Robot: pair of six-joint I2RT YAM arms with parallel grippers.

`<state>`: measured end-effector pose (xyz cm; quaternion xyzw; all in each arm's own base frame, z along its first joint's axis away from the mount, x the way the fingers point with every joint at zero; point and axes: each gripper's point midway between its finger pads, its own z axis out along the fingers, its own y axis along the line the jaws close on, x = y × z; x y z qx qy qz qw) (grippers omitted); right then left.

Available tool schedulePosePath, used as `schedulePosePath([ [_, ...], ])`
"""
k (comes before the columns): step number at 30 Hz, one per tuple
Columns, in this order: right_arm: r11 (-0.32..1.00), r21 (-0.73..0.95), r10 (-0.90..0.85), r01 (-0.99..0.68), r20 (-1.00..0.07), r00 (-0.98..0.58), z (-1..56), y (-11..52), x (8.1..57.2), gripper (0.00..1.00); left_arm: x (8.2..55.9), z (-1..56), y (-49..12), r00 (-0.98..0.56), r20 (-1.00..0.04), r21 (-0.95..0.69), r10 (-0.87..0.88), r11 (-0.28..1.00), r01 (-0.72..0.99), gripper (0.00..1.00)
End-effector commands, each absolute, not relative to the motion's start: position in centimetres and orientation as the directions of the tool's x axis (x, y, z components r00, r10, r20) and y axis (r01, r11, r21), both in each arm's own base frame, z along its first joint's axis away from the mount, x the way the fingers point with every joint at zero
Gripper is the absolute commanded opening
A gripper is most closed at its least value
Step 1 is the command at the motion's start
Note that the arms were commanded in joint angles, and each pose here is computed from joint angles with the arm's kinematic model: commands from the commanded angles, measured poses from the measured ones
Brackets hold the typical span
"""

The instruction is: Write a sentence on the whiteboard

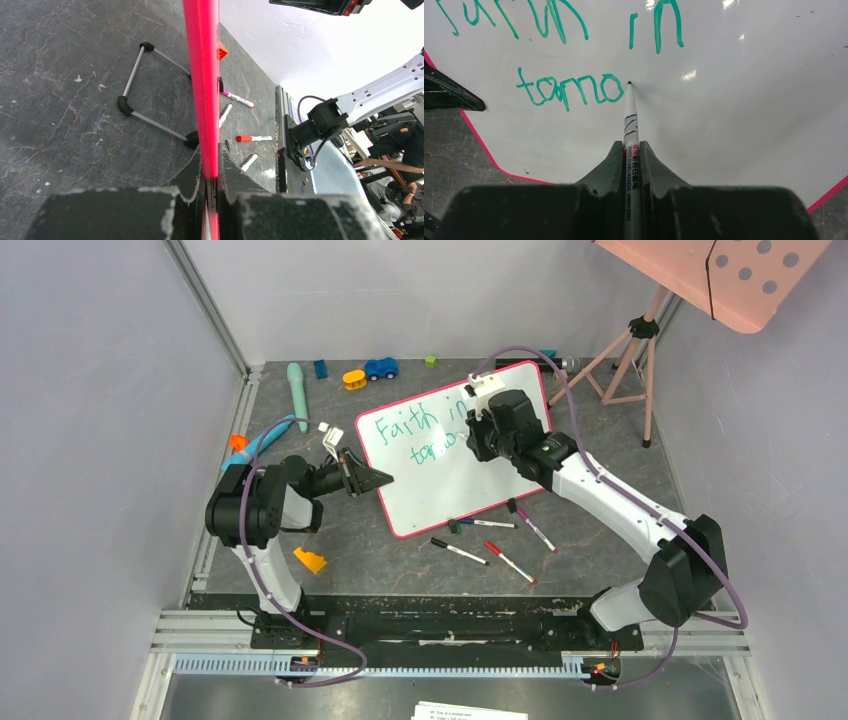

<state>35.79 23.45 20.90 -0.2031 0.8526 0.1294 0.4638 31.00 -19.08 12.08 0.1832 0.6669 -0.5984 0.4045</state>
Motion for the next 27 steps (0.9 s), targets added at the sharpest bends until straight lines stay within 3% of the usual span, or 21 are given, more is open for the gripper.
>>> schedulePosePath([
  [1,0.881,0.026,-0.224,-0.473,-0.857,-0.464,21.3,23.7,36.4,0.0,28.9,11.6,-19.9,-0.506,-0.852,-0.522,-0.132,0.139,0.842,0.02],
  [27,0.901,-0.024,-0.248,-0.433,-0.847,-0.469,21.6,23.0,37.7,0.0,28.9,11.5,-19.9,-0.507,-0.852,-0.523,-0.133,0.14,0.841,0.02],
])
